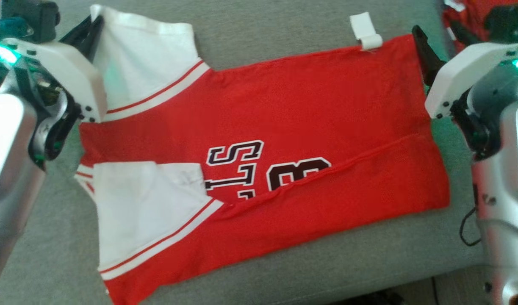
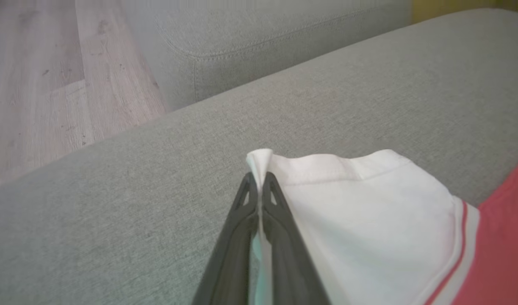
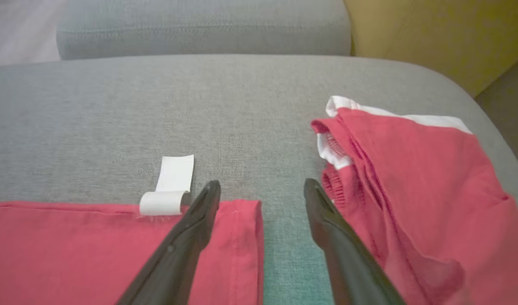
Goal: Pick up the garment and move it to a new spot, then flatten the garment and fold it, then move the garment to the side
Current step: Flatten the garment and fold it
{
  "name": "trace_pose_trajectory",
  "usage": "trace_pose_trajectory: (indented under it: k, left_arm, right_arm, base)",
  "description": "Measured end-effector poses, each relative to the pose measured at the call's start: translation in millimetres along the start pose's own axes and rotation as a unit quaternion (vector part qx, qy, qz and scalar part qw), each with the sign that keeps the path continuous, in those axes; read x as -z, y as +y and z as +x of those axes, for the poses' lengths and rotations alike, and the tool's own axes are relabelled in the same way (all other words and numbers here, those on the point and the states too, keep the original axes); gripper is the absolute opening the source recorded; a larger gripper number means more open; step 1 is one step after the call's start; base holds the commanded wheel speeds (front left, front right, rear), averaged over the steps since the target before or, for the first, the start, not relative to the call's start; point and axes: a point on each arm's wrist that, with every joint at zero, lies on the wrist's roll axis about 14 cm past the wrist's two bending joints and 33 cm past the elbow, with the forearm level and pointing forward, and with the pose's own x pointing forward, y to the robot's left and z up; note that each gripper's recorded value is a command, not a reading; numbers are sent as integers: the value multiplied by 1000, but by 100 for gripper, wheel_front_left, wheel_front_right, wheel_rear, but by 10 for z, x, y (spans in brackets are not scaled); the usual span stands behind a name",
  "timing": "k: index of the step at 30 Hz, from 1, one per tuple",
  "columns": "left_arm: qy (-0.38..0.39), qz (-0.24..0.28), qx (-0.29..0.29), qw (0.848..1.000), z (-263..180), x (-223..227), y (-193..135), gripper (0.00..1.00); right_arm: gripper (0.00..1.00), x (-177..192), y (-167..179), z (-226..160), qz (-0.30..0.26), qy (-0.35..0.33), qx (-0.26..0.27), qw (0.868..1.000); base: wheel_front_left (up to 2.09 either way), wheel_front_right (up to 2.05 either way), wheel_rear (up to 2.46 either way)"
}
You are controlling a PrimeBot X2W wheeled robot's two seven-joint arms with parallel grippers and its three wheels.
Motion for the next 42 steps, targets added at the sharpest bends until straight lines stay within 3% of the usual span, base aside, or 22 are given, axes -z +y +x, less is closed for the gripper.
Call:
trace_pose_trajectory:
  k: [6, 7, 9, 12, 25, 32, 42]
  left_arm:
    - [-29, -1, 2, 1000, -140, -93, -34, 0]
    - [-31, -1, 4, 1000, -148, -95, -53, 0]
    - [-38, -2, 9, 999, -166, -114, -103, 0]
    - [-47, -1, 10, 999, -202, -163, -119, 0]
    - [-123, -10, 26, 992, -671, -354, -395, 0]
    - [-148, -57, 20, 987, -1184, -45, -681, 0]
    - [-129, -139, -9, 982, -1600, 654, -999, 0]
  right_arm:
    - [100, 304, 145, 209, 11, 85, -27, 996]
    - [82, 336, 158, 226, 11, 94, -29, 995]
    - [35, 353, 172, 254, 9, 101, -32, 994]
    - [0, 302, 201, 256, 13, 95, -39, 995]
    - [0, -9, 148, 1, -7, -2, -33, 999]
    - [0, 328, 90, -380, 11, -11, -26, 1000]
    - [0, 418, 179, -726, 31, -41, -25, 998]
  base:
    - [0, 0, 0]
    - [0, 0, 0]
    - [0, 0, 0]
    - [0, 0, 0]
    - [0, 0, 0]
    - [0, 0, 0]
    - [0, 0, 0]
